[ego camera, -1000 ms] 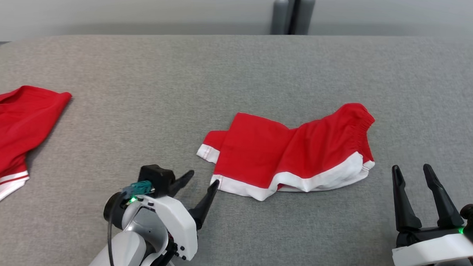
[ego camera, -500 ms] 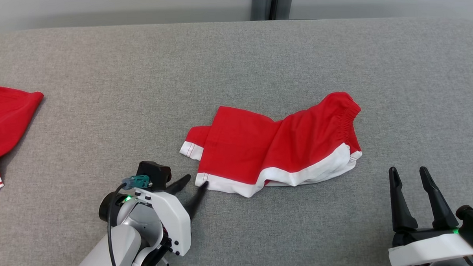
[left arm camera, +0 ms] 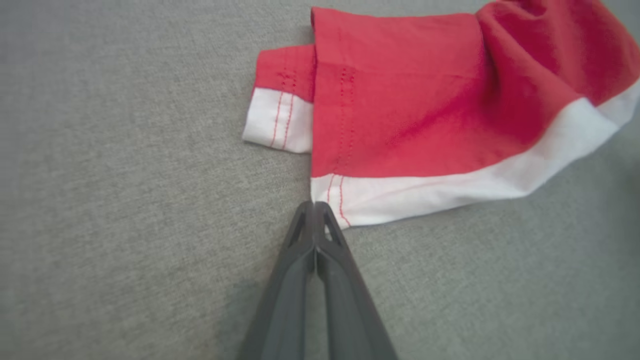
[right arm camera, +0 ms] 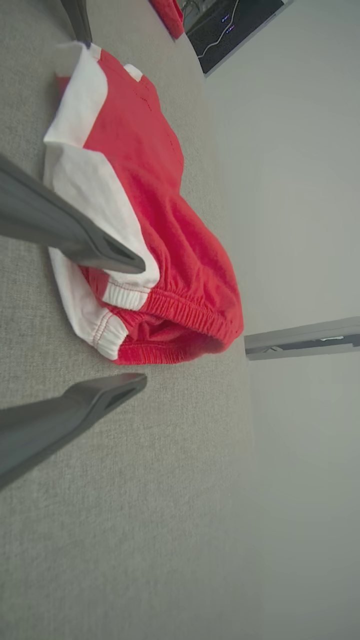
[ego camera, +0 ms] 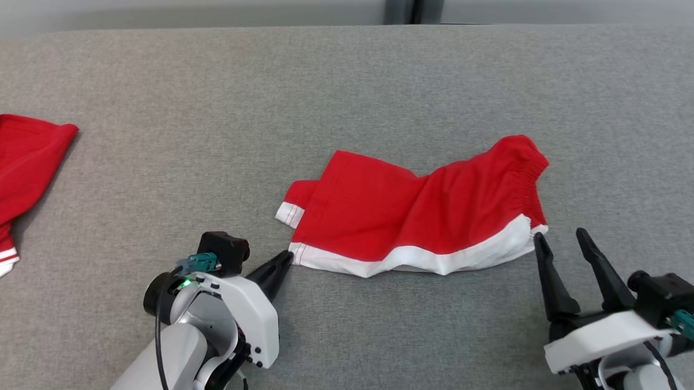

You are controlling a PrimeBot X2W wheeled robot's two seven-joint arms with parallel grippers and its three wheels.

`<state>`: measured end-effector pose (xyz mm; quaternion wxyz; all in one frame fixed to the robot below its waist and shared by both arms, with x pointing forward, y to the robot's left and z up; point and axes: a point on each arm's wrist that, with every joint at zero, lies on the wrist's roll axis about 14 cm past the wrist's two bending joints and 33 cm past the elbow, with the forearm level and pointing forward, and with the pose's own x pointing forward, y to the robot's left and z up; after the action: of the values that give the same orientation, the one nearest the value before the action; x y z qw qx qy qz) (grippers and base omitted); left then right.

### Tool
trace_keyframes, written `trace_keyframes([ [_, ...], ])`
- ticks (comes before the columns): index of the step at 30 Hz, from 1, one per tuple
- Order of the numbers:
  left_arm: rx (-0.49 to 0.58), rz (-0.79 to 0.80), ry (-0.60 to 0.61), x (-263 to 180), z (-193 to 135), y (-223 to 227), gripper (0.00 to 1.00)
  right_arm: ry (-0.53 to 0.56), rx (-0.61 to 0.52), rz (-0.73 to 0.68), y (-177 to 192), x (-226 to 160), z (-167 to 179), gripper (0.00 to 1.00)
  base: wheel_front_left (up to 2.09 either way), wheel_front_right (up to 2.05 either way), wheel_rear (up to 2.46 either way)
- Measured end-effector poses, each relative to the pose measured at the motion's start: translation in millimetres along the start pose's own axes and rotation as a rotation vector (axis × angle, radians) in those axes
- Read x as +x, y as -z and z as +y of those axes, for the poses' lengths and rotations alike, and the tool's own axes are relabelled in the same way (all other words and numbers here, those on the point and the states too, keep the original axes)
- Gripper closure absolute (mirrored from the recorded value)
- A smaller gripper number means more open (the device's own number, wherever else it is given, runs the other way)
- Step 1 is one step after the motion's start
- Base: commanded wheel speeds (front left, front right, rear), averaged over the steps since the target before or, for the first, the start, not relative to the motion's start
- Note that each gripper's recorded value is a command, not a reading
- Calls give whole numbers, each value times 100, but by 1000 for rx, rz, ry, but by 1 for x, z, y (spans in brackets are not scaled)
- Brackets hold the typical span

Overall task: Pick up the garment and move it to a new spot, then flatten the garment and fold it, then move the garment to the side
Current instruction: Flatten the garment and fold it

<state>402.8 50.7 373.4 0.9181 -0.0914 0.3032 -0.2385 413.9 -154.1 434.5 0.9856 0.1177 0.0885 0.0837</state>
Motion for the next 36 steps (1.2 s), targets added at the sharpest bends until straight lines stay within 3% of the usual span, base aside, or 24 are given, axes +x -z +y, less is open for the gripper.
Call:
trace_keyframes([
  [15,-19,-34,-45,-5,13,0,100,-122,4,116,36,23,31,0,0,0,0],
  [16,-18,-35,-47,-5,13,-1,100,-124,5,118,37,23,31,8,0,0,0],
  [17,-17,-39,-49,-5,14,-2,100,-126,4,118,37,24,31,52,0,0,0],
  [18,-17,-41,-50,-5,15,-3,100,-129,6,121,38,25,32,66,0,0,0],
  [19,-16,-48,-51,-5,15,-4,100,-131,7,125,39,25,32,99,0,0,0],
  [26,-3,-129,-65,-8,18,-18,100,-127,-1,79,27,26,26,100,0,0,0],
  [36,99,-506,-55,-34,6,-119,100,-170,-63,-180,-64,36,32,100,0,0,0],
])
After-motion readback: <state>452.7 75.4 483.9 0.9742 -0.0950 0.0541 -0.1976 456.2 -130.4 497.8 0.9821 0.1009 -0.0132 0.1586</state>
